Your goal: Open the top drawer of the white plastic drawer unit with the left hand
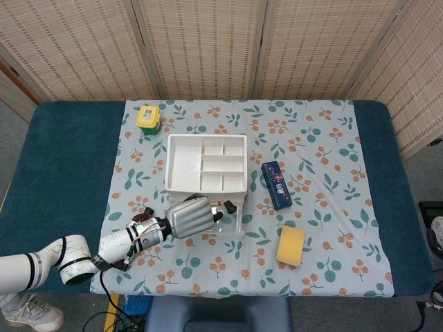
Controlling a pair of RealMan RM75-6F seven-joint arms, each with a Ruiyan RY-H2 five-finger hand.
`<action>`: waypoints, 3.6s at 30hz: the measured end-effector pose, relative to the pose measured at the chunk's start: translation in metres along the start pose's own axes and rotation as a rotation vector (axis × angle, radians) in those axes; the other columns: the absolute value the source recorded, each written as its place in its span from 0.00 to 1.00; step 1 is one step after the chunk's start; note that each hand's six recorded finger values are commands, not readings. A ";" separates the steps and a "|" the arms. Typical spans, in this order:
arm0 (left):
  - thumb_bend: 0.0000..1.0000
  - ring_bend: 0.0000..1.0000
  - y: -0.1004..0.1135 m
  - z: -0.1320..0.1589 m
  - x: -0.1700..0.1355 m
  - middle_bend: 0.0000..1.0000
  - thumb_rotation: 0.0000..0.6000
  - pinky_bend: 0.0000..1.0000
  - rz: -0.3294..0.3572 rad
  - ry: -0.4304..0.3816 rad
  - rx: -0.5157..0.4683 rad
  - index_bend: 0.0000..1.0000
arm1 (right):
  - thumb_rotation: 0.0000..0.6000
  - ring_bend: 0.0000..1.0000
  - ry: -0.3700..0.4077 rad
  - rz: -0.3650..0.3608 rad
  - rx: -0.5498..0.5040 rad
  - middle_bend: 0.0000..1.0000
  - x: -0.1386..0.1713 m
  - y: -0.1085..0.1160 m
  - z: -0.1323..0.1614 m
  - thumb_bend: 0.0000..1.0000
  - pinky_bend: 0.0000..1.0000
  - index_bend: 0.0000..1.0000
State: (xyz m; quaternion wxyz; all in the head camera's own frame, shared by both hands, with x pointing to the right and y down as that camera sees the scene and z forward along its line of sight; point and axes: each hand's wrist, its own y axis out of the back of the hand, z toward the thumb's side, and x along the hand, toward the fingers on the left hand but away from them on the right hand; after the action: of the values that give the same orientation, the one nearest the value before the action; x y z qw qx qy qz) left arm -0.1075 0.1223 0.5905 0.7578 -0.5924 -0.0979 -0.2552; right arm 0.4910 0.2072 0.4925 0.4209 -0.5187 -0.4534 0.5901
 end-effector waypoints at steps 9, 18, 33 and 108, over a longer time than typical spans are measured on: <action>0.13 1.00 0.006 -0.003 0.011 0.96 1.00 1.00 0.043 0.018 -0.014 0.27 | 1.00 0.01 -0.003 -0.001 0.001 0.01 0.000 0.000 -0.001 0.39 0.02 0.00; 0.13 1.00 0.011 -0.015 0.004 0.96 1.00 1.00 0.076 0.049 -0.015 0.27 | 1.00 0.01 0.004 0.001 -0.001 0.01 -0.002 -0.001 0.001 0.39 0.02 0.00; 0.13 1.00 -0.005 0.001 -0.016 0.95 1.00 1.00 -0.010 -0.005 0.054 0.26 | 1.00 0.01 0.010 0.005 -0.006 0.01 -0.002 -0.002 0.003 0.39 0.02 0.00; 0.13 1.00 0.003 0.016 0.010 0.95 1.00 1.00 0.028 -0.124 0.048 0.38 | 1.00 0.01 -0.001 -0.009 -0.020 0.01 0.000 -0.002 -0.003 0.39 0.02 0.00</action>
State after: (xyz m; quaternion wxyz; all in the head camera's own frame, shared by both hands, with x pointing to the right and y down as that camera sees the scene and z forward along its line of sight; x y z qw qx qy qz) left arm -0.0949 0.1352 0.5967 0.7677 -0.5901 -0.1423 -0.2051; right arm 0.4944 0.2083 0.4938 0.4181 -0.5208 -0.4618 0.5837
